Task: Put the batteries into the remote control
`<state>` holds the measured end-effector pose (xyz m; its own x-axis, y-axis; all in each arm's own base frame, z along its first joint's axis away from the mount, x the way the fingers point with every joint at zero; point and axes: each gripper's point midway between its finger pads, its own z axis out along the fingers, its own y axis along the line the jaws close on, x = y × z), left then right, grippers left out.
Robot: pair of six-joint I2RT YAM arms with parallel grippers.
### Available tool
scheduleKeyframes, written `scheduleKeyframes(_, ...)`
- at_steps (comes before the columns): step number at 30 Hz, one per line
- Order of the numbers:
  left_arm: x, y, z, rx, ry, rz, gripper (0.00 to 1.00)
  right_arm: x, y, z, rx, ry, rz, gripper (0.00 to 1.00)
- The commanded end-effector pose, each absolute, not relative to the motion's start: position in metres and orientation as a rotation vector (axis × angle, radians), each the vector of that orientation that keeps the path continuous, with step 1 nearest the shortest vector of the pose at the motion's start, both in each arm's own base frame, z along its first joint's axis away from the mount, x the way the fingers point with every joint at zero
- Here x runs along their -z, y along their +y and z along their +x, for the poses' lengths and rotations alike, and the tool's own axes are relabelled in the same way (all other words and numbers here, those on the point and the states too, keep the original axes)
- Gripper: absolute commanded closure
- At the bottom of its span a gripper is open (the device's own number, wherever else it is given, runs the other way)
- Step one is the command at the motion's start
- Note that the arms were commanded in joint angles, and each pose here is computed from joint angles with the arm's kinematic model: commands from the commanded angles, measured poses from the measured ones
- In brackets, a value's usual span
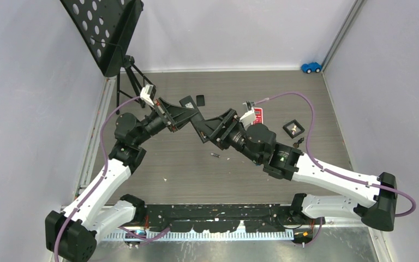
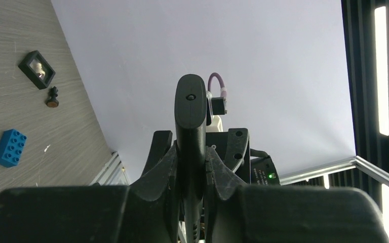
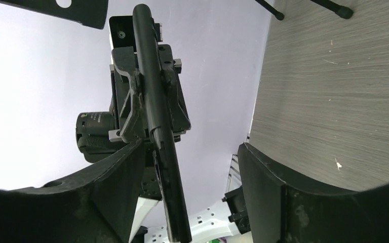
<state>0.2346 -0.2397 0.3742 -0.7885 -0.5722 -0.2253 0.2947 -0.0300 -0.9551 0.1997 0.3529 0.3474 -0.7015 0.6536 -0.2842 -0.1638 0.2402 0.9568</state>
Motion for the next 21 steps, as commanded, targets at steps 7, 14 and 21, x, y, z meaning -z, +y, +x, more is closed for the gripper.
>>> scheduleKeyframes(7, -0.350, -0.233, 0.219, 1.628, 1.670, -0.019, 1.00, -0.361, 0.298, 0.192, -1.418, 1.748, 0.381, 0.26)
scheduleKeyframes(14, -0.316, -0.218, 0.189, 1.401, 1.679, 0.232, 1.00, -0.299, 0.236, 0.210, -0.943, 1.931, 0.504, 0.30)
scheduleKeyframes(21, -0.326, -0.216, 0.153, 1.387, 1.566, 0.472, 1.00, -0.259, 0.230, 0.226, -0.753, 2.117, 0.465, 0.32)
